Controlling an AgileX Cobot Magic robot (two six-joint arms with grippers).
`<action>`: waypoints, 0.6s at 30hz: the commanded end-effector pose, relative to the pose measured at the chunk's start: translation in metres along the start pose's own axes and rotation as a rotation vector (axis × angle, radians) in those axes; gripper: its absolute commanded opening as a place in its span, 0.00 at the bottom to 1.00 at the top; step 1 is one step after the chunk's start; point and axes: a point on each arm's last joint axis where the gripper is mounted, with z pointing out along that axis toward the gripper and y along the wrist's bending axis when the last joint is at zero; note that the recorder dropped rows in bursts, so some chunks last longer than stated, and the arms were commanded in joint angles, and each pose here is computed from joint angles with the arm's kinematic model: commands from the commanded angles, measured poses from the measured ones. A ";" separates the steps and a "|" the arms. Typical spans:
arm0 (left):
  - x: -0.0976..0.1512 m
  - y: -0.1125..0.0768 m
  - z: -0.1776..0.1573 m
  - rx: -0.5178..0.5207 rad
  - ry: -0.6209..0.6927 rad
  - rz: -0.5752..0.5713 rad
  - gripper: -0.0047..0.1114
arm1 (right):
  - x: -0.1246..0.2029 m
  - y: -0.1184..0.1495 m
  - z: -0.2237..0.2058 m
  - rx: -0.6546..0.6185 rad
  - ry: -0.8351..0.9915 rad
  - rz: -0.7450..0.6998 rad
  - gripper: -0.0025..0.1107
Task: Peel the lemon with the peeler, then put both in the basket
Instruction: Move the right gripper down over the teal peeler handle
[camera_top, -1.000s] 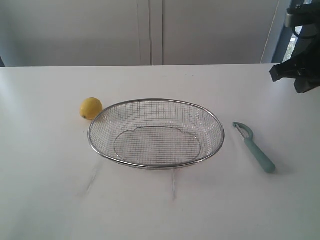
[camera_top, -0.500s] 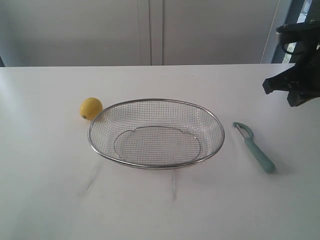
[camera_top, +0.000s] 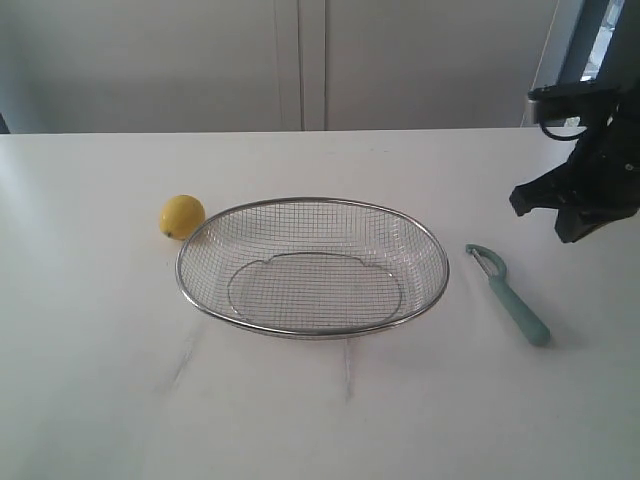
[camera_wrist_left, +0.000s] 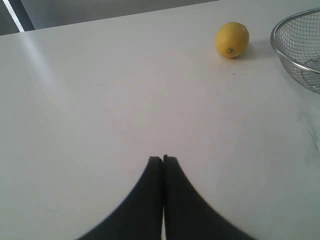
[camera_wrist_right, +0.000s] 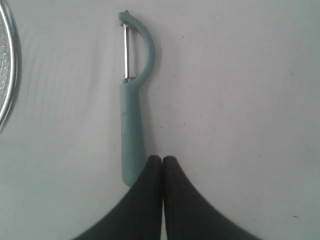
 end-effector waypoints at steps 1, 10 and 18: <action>0.001 0.000 0.000 -0.001 0.002 -0.004 0.04 | 0.001 0.009 0.005 -0.021 0.030 -0.065 0.02; 0.001 0.000 0.000 -0.001 0.002 -0.004 0.04 | 0.002 0.032 0.029 -0.059 0.139 -0.126 0.02; 0.001 0.000 0.000 -0.001 0.002 -0.004 0.04 | 0.004 0.032 0.041 -0.043 0.178 -0.153 0.02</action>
